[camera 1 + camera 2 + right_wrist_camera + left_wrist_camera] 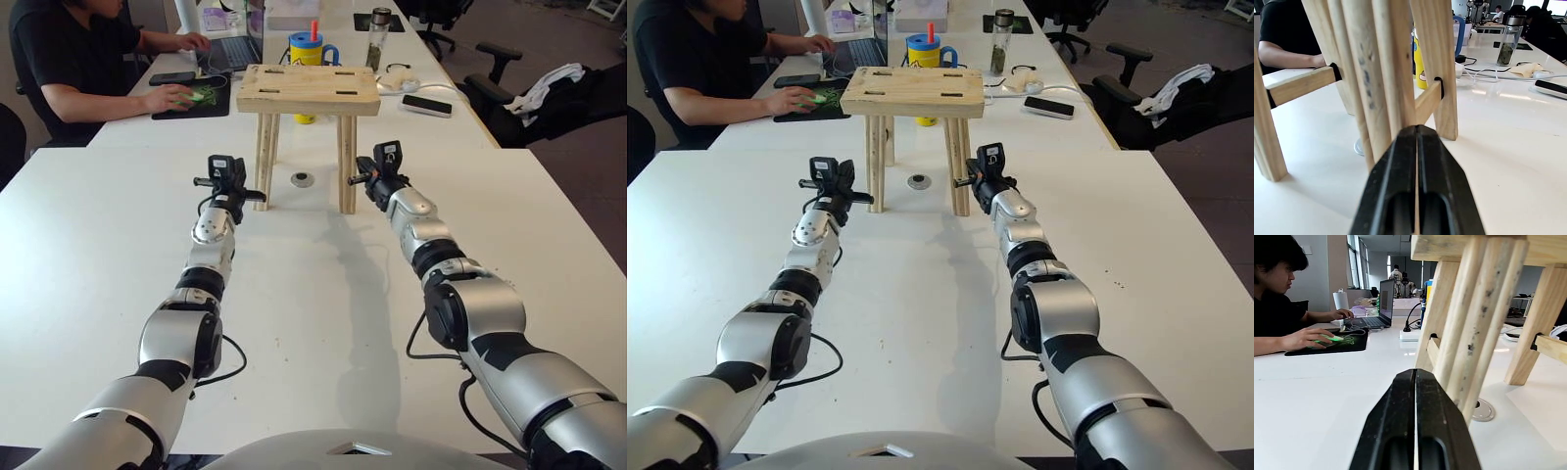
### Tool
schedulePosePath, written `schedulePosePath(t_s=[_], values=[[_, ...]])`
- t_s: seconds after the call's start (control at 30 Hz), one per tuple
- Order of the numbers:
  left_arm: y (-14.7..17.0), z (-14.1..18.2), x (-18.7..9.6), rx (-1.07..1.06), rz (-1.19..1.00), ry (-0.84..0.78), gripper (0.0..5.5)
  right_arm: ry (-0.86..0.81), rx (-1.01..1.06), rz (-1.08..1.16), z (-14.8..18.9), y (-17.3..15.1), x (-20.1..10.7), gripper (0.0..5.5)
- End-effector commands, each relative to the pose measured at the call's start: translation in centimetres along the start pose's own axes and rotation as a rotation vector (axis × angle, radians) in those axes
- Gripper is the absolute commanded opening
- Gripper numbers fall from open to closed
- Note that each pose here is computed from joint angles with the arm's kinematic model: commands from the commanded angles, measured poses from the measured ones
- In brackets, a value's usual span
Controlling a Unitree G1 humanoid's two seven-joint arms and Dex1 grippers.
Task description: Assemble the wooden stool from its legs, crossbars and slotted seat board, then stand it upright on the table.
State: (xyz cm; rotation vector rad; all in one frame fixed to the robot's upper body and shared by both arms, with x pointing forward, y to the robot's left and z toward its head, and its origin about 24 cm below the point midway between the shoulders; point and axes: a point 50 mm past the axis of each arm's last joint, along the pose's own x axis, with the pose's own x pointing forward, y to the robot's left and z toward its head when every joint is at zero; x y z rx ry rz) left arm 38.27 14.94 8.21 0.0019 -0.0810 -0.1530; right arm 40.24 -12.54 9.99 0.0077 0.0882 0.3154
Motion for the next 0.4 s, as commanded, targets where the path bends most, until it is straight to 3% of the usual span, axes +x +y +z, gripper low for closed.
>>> schedulePosePath(t_s=[0.03, 0.4], values=[[-1.1, -0.24, 0.11, 0.006, -0.058, 0.018, 0.02, -0.007, -0.012, -0.005, 0.47, 0.26, 0.24, 0.0], [-1.29, -0.52, -0.06, 0.007, -0.078, 0.024, 0.02, -0.014, 0.001, -0.03, 0.85, -0.13, 0.29, 0.0]])
